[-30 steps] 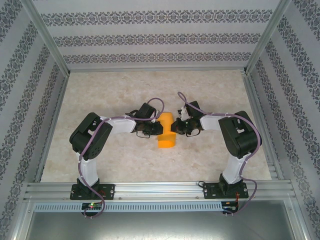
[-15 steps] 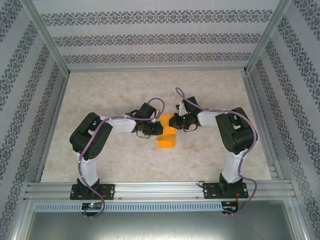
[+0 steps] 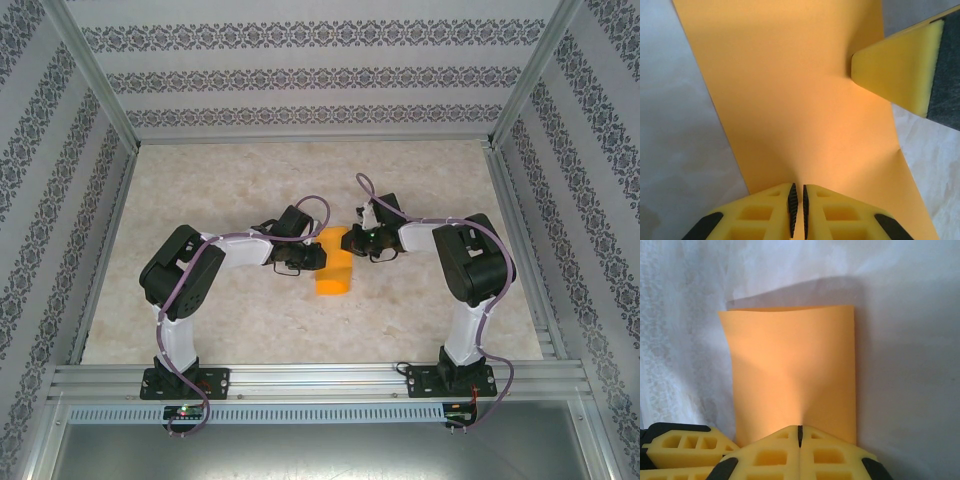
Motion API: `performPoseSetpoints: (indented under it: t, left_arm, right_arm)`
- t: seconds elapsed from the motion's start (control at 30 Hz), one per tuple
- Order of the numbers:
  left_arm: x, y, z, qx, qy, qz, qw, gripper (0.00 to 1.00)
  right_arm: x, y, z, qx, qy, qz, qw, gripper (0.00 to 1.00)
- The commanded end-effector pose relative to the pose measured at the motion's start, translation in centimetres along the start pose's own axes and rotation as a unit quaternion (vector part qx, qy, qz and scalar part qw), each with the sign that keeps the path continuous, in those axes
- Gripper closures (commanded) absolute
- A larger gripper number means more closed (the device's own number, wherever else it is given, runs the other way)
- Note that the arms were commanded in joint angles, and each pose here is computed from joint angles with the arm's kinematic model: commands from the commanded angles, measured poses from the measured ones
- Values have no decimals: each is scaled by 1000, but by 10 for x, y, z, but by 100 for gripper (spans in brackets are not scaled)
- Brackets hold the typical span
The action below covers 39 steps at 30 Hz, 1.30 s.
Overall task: Fold a paper plane with a square sheet of paper (pick it up from the middle)
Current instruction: Fold the square sheet of paper in half at the center of the table.
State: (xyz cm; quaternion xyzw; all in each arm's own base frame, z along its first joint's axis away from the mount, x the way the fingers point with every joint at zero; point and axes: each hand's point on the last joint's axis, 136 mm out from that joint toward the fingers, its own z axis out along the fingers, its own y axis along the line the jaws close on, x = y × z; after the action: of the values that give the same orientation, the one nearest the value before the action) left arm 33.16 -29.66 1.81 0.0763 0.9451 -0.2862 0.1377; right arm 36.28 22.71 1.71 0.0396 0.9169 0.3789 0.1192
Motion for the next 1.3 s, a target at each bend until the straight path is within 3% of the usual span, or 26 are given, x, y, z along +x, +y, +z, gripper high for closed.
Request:
performPoseSetpoints:
  t: [0.0,0.3,0.57,0.77,1.0,1.27]
  left_arm:
    - [54,56,11,-107,83,-17,991,82]
    - [56,60,10,-115,88,-14,989,82]
    - [56,58,12,-111,89,-13,990,82]
    - [54,56,13,-108,89,-12,990,82]
    - [56,56,11,-108,92,-9,990,82]
    - [59,55,7,-107,100,-5,989,82]
  right_arm:
    - [-25,-39,-5,58,-61,19,996,100]
    - [-45,-48,-19,64,-95,37,993,100]
    - [-46,5,-35,14,-95,-6,995,100]
    - [-38,26,-21,-7,-79,-18,997,100]
    - [-45,18,2,4,-68,-15,998,100]
    - [-54,-19,5,44,-87,6,995,100]
